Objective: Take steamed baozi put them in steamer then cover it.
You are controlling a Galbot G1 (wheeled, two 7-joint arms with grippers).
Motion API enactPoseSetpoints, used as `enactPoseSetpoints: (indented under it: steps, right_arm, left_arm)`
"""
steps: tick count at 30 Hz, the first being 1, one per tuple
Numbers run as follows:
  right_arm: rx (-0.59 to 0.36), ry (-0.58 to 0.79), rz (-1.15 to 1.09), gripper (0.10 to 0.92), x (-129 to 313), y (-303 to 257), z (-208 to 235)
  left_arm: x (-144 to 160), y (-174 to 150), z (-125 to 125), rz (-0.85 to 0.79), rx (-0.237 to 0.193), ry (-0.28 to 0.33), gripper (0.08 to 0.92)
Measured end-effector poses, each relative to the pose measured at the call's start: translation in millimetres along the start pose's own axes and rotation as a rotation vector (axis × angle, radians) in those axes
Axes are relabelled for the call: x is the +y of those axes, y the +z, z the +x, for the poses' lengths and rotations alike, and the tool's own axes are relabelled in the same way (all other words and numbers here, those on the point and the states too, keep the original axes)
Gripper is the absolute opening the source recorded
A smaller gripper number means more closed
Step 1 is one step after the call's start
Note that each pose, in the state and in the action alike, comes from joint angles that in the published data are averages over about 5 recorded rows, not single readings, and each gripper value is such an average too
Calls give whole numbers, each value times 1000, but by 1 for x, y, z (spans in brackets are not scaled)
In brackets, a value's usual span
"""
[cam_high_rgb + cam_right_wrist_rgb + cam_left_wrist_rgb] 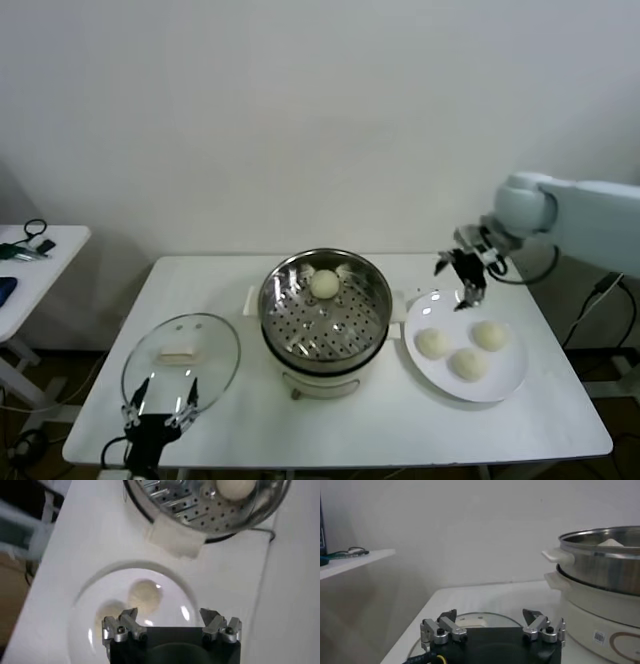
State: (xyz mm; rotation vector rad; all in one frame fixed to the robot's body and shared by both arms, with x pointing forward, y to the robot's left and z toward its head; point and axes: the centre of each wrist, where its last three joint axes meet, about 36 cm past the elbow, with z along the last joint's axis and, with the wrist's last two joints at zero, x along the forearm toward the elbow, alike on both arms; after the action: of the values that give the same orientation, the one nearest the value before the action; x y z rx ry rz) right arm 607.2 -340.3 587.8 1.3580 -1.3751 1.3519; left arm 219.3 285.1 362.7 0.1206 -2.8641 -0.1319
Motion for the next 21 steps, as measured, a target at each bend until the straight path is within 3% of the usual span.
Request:
enactPoseSetpoints:
  steps: [8, 21]
  right_arm:
    - [29, -22, -119, 823, 19, 17, -54]
    - [49, -26, -172, 823, 10, 15, -108]
  left_arm:
    - [1, 2, 3, -1, 8, -7, 823]
    - [3, 4, 4, -5, 7, -19, 823]
